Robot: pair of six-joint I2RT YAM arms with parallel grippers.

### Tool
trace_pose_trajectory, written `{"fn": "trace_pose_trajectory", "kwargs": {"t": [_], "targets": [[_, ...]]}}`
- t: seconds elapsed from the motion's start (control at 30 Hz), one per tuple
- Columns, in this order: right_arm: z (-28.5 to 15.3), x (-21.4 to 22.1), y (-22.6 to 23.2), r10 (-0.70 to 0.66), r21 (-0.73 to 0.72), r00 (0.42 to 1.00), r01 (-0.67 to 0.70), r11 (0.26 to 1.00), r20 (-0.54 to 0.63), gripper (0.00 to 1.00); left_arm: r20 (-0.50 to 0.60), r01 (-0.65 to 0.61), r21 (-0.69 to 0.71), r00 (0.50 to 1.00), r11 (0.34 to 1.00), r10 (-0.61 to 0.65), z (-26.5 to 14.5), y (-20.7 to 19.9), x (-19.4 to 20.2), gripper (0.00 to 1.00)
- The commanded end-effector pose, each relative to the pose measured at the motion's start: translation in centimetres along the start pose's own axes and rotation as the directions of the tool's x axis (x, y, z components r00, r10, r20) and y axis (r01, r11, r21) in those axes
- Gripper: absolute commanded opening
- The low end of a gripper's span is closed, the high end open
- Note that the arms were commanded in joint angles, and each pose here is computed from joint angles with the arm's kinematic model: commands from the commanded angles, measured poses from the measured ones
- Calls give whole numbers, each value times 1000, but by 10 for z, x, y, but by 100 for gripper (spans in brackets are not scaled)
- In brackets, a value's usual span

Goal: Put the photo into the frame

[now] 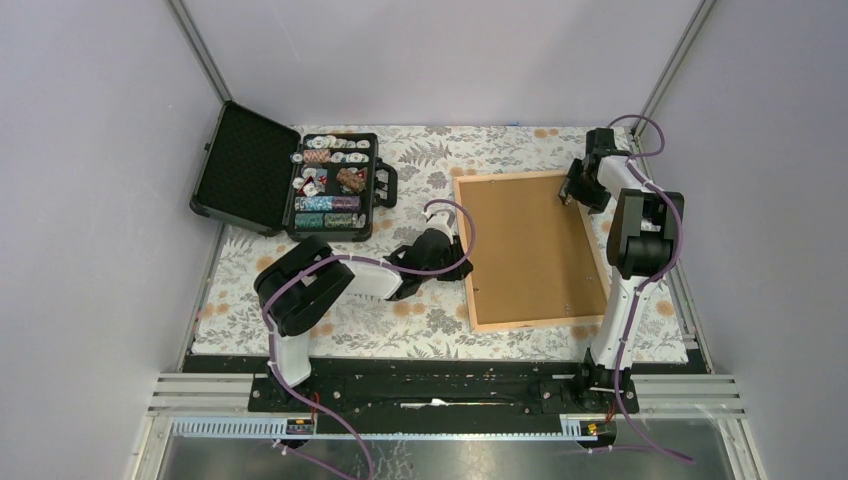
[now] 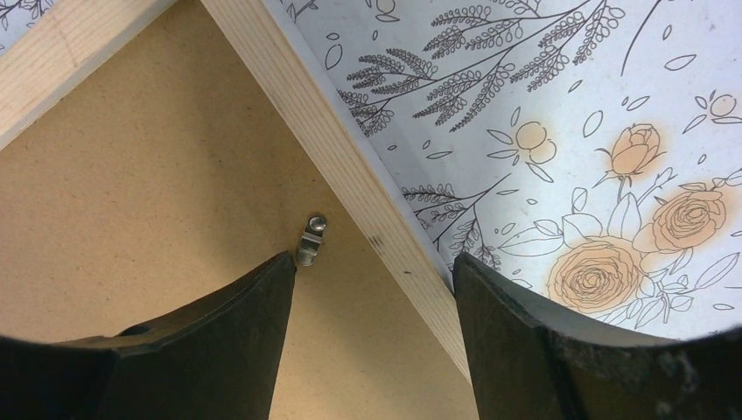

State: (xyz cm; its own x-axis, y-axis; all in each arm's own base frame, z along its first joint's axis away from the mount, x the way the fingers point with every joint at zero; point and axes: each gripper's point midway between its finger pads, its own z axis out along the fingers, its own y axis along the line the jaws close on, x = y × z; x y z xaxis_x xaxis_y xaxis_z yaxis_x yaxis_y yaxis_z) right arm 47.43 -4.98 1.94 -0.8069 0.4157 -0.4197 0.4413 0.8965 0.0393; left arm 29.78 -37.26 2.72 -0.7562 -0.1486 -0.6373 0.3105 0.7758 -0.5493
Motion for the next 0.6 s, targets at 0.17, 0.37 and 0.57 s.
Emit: {"fn": "trace_pose_trajectory", "kwargs": {"t": [0.17, 0.37, 0.57], "targets": [[-3, -3, 3, -31, 27, 999, 31, 999, -10, 71, -29, -19, -217, 1000, 976, 13, 3, 45, 17, 24], [3, -4, 3, -31, 38, 999, 32, 999, -18, 71, -13, -9, -239, 1000, 971, 7, 1, 49, 14, 22], [2, 4, 1, -37, 37, 999, 38, 999, -39, 54, -17, -9, -241, 1000, 970, 5, 2, 48, 15, 20]]}}
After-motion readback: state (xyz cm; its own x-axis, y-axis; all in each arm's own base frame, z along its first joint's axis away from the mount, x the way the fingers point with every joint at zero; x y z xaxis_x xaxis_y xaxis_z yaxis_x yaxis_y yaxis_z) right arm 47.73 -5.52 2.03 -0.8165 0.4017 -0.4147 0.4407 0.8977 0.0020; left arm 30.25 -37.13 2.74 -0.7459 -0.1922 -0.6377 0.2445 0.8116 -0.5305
